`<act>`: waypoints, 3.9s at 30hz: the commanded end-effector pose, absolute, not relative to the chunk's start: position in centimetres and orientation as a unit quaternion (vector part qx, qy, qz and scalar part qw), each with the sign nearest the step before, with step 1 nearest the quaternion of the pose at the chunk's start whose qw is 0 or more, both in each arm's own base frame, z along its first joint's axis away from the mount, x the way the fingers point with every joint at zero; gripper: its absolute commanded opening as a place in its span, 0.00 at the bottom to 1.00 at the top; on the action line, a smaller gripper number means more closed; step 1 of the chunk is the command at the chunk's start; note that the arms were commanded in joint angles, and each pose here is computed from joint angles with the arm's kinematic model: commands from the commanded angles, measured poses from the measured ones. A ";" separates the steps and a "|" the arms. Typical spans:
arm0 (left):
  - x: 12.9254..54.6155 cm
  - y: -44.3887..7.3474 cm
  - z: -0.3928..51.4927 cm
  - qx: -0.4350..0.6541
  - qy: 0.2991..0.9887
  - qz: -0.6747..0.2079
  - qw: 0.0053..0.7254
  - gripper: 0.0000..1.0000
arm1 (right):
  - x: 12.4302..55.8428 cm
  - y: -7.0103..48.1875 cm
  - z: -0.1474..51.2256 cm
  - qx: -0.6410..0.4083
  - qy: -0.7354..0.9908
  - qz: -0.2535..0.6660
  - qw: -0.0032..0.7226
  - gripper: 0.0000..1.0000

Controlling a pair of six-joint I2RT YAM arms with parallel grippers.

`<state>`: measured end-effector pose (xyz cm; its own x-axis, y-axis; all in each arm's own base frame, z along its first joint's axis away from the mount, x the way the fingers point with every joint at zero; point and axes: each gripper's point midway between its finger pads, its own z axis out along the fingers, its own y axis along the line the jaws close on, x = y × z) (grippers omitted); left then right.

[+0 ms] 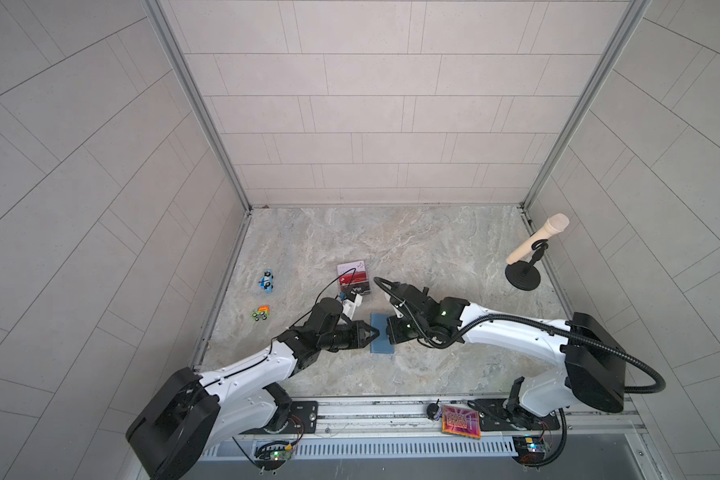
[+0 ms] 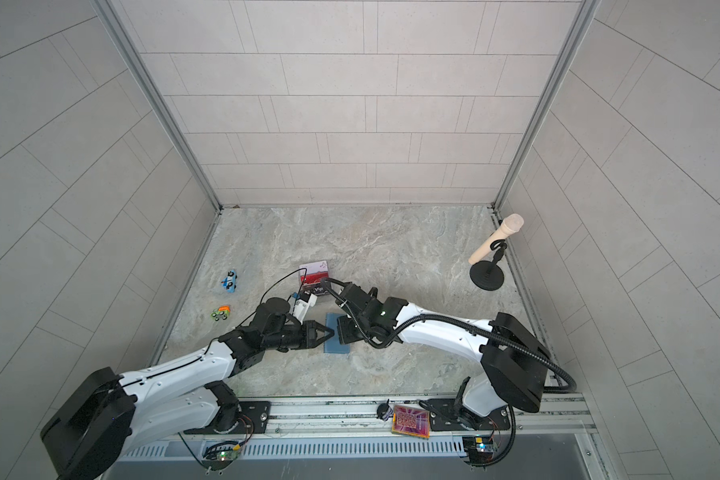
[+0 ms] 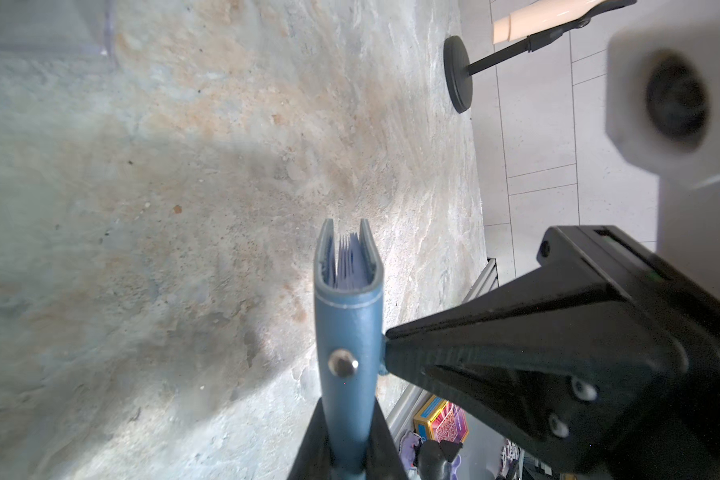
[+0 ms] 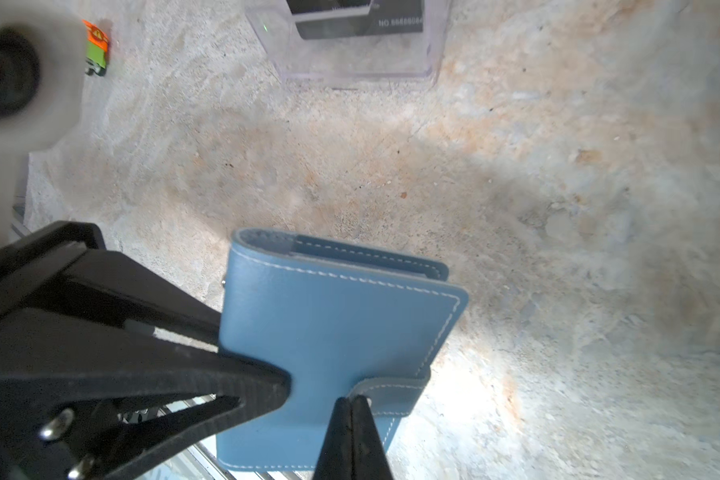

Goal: Take the credit cards out of the card holder

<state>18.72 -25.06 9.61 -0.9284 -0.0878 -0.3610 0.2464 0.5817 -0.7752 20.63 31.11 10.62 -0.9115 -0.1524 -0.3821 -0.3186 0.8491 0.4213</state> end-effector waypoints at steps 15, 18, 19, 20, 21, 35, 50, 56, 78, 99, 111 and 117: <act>19.9 -26.9 15.3 0.093 0.830 -0.511 0.204 0.01 | 20.8 26.7 13.4 -0.087 0.921 0.327 0.194 0.02; 20.4 -26.8 17.5 0.097 0.811 -0.533 0.219 0.01 | 20.9 26.4 15.6 -0.087 0.901 0.367 0.213 0.11; 20.6 -26.8 18.3 0.098 0.804 -0.542 0.222 0.02 | 21.0 26.1 16.3 -0.085 0.895 0.378 0.220 0.15; 20.7 -26.9 19.1 0.102 0.796 -0.553 0.224 0.02 | 21.1 25.8 17.2 -0.083 0.888 0.391 0.229 0.19; 20.7 -27.0 19.8 0.106 0.789 -0.562 0.225 0.03 | 21.2 25.4 18.0 -0.075 0.882 0.401 0.235 0.21; 21.3 -28.0 25.0 0.129 0.734 -0.624 0.236 0.01 | 21.0 24.9 21.4 -0.053 0.830 0.481 0.277 0.28; 21.4 -28.4 26.4 0.126 0.715 -0.648 0.230 0.01 | 20.4 25.5 21.9 -0.068 0.813 0.509 0.276 0.30; 21.2 -28.4 26.3 0.121 0.711 -0.656 0.224 0.00 | 21.0 26.0 23.2 -0.060 0.794 0.534 0.284 0.28; 20.9 -28.5 26.6 0.113 0.691 -0.680 0.216 0.01 | 23.0 25.6 25.3 -0.028 0.753 0.589 0.291 0.25; 22.0 -29.3 26.3 0.107 0.692 -0.681 0.214 0.08 | 22.2 26.0 27.3 -0.042 0.722 0.626 0.291 0.19; 22.5 -28.9 24.8 0.114 0.724 -0.639 0.235 0.53 | 22.5 25.0 26.4 -0.027 0.750 0.586 0.304 0.00; 22.0 -28.4 23.6 0.143 0.762 -0.579 0.251 0.70 | 22.9 23.9 24.5 -0.030 0.804 0.508 0.307 0.00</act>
<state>22.40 -28.52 23.13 -0.8777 -0.1191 -0.4642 0.4312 0.2264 -0.8734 22.82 24.58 23.72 -0.8397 0.2859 -0.4616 -0.3292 0.4080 0.8515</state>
